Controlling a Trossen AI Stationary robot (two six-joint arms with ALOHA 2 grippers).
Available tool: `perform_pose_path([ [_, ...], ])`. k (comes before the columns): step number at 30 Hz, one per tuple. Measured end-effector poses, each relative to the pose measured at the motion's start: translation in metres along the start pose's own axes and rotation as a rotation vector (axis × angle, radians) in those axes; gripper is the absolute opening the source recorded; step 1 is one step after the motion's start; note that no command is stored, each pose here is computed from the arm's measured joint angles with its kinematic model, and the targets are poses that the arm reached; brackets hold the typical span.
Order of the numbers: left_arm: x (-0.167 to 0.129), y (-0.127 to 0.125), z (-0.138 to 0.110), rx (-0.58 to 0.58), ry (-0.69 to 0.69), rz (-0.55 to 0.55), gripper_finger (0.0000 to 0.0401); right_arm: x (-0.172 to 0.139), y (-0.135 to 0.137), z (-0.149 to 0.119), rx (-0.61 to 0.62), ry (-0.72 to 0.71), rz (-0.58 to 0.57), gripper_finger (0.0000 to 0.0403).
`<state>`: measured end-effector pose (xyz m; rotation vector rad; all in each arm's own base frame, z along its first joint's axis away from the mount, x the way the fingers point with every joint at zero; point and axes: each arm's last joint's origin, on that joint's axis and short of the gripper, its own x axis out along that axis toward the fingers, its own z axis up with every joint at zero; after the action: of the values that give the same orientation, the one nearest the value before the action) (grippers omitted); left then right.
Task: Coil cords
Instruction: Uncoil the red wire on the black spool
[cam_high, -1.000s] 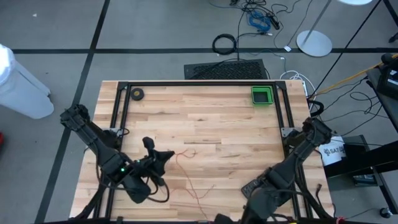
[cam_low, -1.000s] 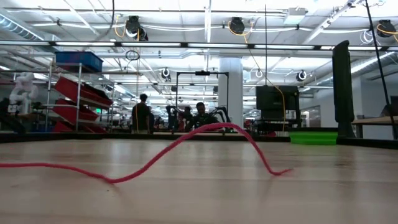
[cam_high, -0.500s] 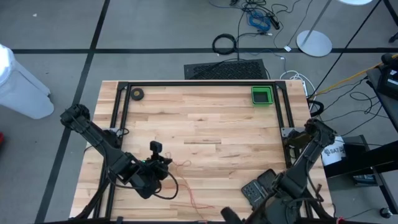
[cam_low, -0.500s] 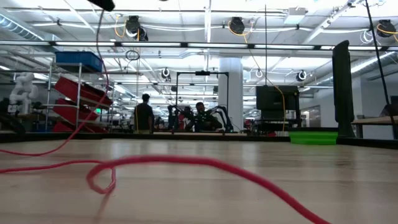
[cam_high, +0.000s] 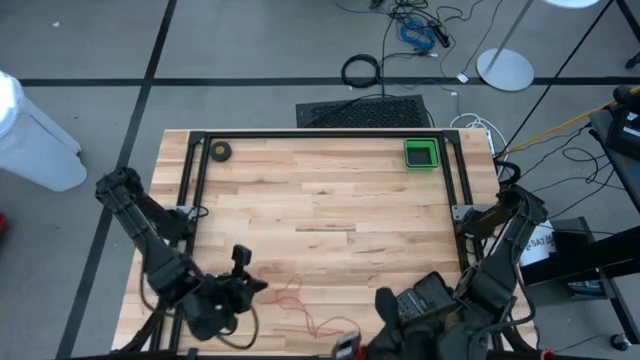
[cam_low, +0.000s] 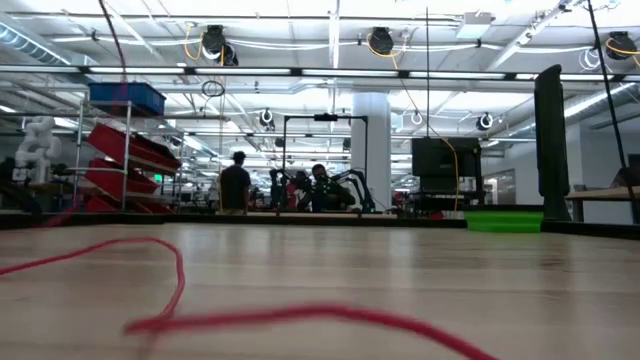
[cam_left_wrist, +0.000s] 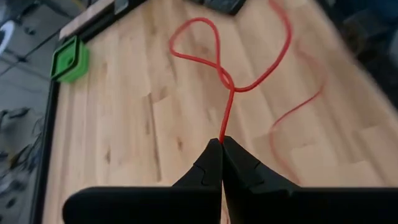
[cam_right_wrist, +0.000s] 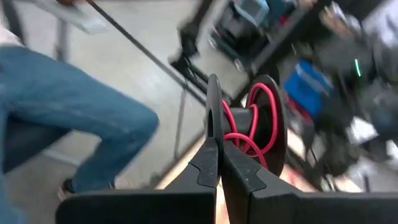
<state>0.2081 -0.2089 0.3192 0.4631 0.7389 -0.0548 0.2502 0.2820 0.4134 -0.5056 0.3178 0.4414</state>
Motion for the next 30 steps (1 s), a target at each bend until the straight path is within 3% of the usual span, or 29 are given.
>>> perform_pose_path([
  [9, -0.024, -0.019, 0.001, -0.081, -0.067, -0.04, 0.0004, 0.002, -0.004, -0.011, 0.05, 0.103, -0.057, 0.0],
  [15, -0.034, -0.016, 0.001, -0.072, -0.165, 0.159, 0.0047, 0.002, -0.004, -0.011, 0.055, 0.103, -0.056, 0.0],
  [21, -0.049, 0.004, 0.003, -0.058, -0.296, 0.527, 0.0091, 0.002, -0.004, -0.011, 0.054, 0.105, -0.055, 0.0],
  [30, -0.049, 0.005, 0.004, -0.051, -0.303, 0.561, 0.0116, 0.002, -0.003, -0.015, 0.071, 0.142, -0.049, 0.0],
])
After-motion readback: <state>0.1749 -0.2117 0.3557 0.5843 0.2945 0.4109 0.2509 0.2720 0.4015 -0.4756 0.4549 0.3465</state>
